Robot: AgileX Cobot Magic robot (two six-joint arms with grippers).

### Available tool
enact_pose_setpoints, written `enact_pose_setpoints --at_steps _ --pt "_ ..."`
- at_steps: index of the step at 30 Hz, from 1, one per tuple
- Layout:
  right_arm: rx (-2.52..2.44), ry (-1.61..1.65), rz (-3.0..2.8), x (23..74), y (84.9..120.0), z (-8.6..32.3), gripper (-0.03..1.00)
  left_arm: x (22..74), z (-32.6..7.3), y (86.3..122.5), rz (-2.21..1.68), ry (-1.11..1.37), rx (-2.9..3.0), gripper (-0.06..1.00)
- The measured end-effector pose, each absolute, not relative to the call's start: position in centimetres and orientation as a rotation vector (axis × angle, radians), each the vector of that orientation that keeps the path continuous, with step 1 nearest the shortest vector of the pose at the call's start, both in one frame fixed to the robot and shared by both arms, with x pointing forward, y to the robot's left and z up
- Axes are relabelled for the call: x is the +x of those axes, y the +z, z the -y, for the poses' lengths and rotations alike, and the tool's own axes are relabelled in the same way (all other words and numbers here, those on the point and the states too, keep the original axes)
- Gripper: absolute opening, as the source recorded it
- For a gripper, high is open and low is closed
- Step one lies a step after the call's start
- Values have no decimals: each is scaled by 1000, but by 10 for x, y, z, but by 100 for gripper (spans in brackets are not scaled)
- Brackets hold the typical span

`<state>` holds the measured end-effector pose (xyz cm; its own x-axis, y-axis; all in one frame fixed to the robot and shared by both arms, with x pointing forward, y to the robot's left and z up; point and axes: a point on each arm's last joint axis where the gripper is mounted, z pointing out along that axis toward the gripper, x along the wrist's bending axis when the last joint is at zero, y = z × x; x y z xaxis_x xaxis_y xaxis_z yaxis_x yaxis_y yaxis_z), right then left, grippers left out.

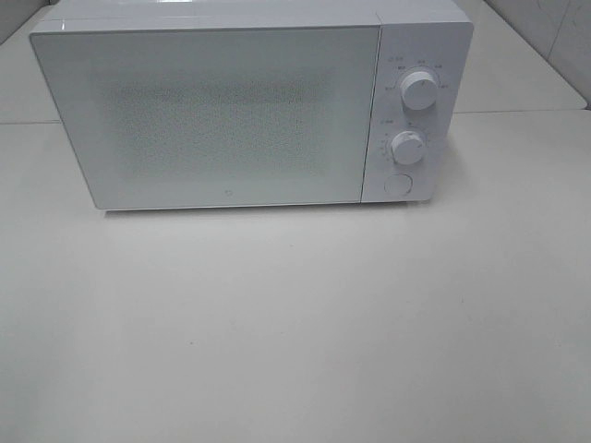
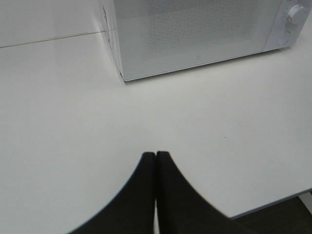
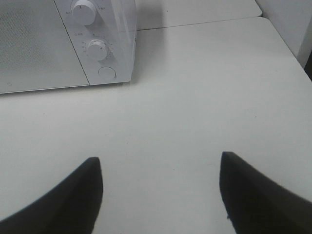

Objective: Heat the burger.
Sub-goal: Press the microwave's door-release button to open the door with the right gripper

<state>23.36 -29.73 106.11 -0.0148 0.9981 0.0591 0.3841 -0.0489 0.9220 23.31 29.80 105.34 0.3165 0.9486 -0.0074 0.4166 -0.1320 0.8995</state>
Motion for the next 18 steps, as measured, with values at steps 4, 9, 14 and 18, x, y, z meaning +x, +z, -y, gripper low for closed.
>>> enact_pose_setpoints --at_steps 4,9,14,18 --pt "1525 1058 -1488 234 1061 297 67 233 -298 1053 -1239 767 1711 0" --pt "1525 1058 -1488 234 1061 297 67 233 -298 1053 -1239 767 1711 0" --pt "1525 1058 -1488 234 1061 297 67 233 -298 1053 -1239 767 1711 0" --pt "1525 1058 -1488 234 1061 297 67 233 -298 1053 -1239 767 1711 0"
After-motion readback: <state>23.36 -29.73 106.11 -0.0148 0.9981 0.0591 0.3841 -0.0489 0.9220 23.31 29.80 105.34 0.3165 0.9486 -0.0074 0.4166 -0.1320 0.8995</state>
